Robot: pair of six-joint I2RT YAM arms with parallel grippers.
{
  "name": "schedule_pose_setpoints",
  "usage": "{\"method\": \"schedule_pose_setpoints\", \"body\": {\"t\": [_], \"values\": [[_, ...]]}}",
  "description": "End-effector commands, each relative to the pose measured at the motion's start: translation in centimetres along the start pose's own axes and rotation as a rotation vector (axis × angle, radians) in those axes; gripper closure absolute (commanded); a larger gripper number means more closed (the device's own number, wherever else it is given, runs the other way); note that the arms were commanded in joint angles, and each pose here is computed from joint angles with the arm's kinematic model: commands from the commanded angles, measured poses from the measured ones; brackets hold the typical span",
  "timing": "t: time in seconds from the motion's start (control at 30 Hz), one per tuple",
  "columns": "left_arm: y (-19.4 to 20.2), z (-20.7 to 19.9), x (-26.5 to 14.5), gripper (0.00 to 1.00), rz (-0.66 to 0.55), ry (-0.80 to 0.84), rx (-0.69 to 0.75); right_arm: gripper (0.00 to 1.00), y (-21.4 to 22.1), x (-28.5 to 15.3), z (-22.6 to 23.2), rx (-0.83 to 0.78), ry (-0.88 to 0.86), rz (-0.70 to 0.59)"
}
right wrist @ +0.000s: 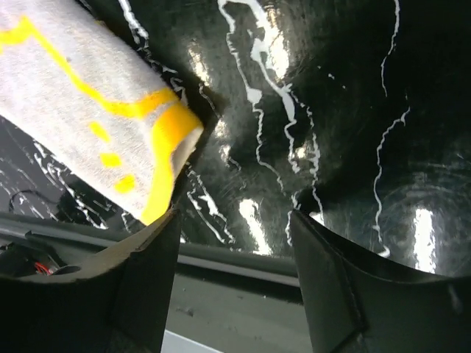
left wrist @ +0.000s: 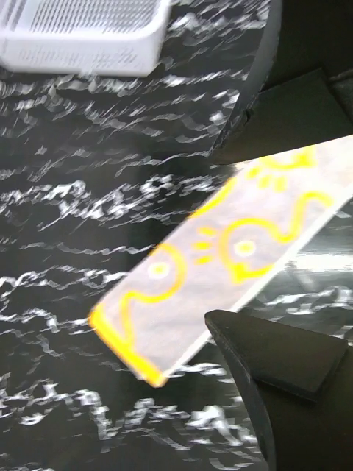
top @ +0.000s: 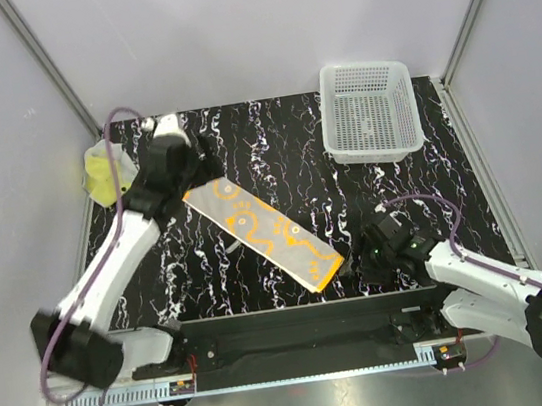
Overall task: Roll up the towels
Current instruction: Fold the towel
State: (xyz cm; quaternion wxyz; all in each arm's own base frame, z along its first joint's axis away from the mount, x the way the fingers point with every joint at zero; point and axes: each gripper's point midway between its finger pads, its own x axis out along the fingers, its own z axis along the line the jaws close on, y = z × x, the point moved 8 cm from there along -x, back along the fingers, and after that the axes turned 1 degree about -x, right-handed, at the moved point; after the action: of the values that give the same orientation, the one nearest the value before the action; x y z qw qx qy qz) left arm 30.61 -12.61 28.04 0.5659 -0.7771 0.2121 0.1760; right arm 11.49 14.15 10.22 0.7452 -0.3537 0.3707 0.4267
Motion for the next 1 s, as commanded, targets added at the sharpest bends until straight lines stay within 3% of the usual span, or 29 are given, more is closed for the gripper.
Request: {"method": "schedule_pose_setpoints", "body": {"t": [0.0,0.3,0.5,0.63,0.77,0.97], "values": [[4.4,0.2,-2.1,0.15,0.025,0.135,-0.040,0.33,-0.9,1.1,1.9,0.012,-0.116,-0.058],[15.8,-2.5,-4.0,0.18,0.201,0.437,-0.026,0.34,-1.0,3.7,2.1,0.029,-0.104,-0.063],[19.4,-4.7,-4.4,0.19,0.271,0.540,-0.011,0.37,-0.5,5.4,2.1,0.032,-0.104,-0.054],[21.4,-6.1,-4.2,0.20,0.326,0.564,0.006,0.47,0.0,6.2,2.1,0.039,-0.120,-0.051],[22.4,-6.9,-4.0,0.21,0.351,0.557,0.027,0.64,0.4,6.2,2.2,0.036,-0.112,-0.042],[22.7,-7.5,-4.1,0.21,0.338,0.554,0.034,0.73,0.7,4.0,2.2,0.018,-0.098,-0.030]]}}
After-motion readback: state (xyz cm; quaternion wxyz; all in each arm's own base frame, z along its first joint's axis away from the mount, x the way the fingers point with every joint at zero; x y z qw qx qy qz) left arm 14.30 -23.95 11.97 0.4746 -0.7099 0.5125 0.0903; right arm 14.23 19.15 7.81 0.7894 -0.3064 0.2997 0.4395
